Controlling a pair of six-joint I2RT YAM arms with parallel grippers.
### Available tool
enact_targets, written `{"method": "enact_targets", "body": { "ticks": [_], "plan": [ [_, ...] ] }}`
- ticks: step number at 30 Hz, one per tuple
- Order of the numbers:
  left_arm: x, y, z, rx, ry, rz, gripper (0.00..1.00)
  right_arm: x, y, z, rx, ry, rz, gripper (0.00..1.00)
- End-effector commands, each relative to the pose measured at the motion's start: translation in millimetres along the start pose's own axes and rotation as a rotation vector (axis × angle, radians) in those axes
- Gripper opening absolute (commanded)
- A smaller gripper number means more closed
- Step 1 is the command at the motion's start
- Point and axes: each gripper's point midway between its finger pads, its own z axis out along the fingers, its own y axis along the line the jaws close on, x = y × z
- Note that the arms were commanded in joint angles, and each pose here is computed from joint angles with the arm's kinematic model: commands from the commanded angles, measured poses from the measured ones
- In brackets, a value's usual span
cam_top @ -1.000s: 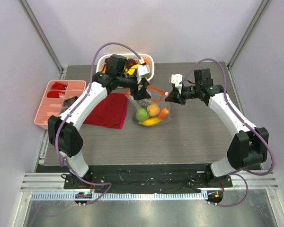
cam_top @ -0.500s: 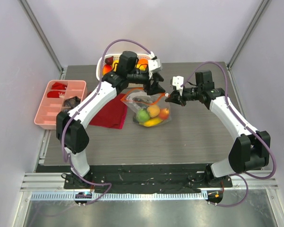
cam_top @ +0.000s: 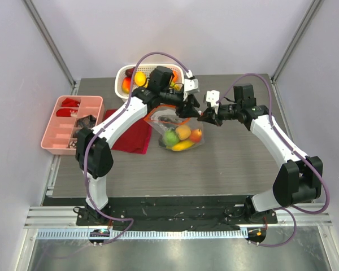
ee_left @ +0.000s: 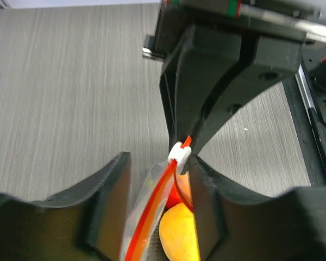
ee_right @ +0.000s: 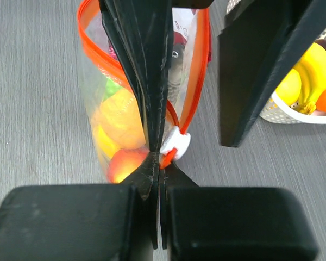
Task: Place the food in the zip-top bag and seal the zipper
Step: Zip the zipper food storage bag at the center of the board.
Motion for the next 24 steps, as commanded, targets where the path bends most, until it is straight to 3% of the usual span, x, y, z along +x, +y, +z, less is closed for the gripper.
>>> {"method": "enact_targets", "body": {
  "ticks": [1, 5, 10, 12, 14, 15, 24],
  "plan": [
    [-14, -5, 0, 0.035, -0.019, 0.057, 0.46, -27, -6, -9, 0.026, -0.061, -0.082, 0.01],
    [-9, -7, -1, 0.045, -0.003, 0.059, 0.31, -26, -7, -10, 0.026, -0.062, -0.074, 0.01],
    [-11, -10, -3, 0.051, -0.005, 0.069, 0.24, -24, -7, -9, 0.028, -0.058, -0.059, 0.01],
    [-13, -10, -4, 0.050, -0.008, 0.074, 0.30, -24, -8, -10, 0.027, -0.060, -0.053, 0.01],
    [-16, -9, -3, 0.048, -0.020, 0.072, 0.45, -25, -8, -9, 0.024, -0.066, -0.056, 0.01],
    [-19, -7, -1, 0.046, -0.031, 0.079, 0.47, -26, -8, -9, 0.021, -0.069, -0.056, 0.01],
    [-28, -6, 6, 0.053, -0.055, 0.085, 0.43, -25, -9, -9, 0.025, -0.067, -0.057, 0.01]
  ]
}}
